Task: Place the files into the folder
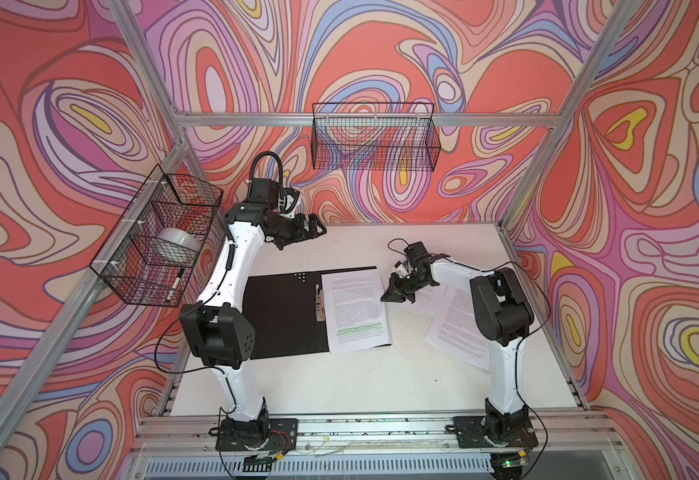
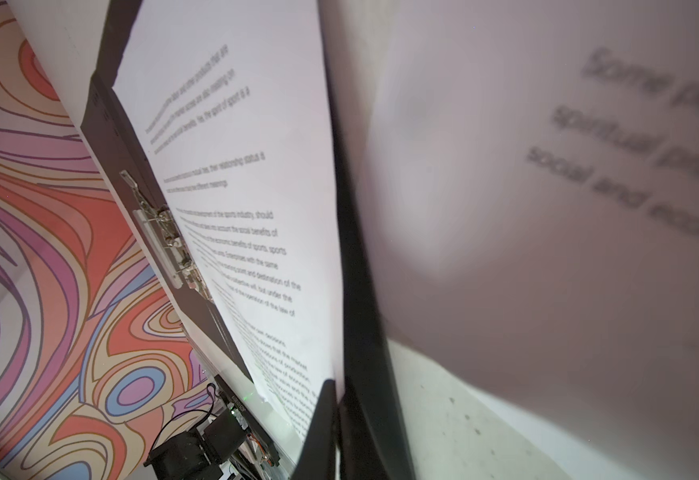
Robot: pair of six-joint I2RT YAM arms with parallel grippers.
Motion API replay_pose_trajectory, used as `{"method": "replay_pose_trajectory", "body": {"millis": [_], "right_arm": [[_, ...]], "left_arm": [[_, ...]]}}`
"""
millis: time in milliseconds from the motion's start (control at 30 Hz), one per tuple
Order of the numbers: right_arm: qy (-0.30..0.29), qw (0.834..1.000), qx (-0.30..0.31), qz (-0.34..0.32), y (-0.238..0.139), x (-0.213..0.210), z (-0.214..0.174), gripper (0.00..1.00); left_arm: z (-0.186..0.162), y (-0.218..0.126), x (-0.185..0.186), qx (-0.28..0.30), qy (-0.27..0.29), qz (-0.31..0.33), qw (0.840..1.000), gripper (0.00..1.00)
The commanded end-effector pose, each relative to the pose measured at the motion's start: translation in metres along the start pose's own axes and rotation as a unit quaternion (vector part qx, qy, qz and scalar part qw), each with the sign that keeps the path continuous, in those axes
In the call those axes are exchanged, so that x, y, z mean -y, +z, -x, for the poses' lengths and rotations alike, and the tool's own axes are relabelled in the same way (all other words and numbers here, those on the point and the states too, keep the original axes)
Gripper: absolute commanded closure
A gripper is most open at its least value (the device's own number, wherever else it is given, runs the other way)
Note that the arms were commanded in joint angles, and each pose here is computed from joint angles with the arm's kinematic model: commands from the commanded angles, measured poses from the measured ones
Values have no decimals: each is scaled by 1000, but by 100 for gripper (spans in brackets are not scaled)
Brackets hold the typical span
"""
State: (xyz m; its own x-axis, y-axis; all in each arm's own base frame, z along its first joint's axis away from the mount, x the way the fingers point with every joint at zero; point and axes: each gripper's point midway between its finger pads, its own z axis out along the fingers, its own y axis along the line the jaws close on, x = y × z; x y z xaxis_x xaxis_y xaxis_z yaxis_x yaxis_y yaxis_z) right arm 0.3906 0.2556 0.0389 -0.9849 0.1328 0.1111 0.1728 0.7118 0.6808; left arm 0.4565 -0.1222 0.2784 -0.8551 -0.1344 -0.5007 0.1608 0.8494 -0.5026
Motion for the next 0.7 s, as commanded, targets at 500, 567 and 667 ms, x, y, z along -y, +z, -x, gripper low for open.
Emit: {"method": "replay_pose_trajectory", "body": {"millis": [500, 567, 667], "right_arm": [[2, 1000, 22, 0, 5, -11, 4, 96], [3, 1000, 26, -8, 4, -9, 5, 87], [-4, 999, 34, -13, -1, -11, 5, 72]], "left_arm": [[2, -10, 10, 10, -3, -17, 1000, 0], [2, -9, 10, 10, -4, -18, 1000, 0], [1, -9, 10, 9, -4, -17, 1000, 0]]}}
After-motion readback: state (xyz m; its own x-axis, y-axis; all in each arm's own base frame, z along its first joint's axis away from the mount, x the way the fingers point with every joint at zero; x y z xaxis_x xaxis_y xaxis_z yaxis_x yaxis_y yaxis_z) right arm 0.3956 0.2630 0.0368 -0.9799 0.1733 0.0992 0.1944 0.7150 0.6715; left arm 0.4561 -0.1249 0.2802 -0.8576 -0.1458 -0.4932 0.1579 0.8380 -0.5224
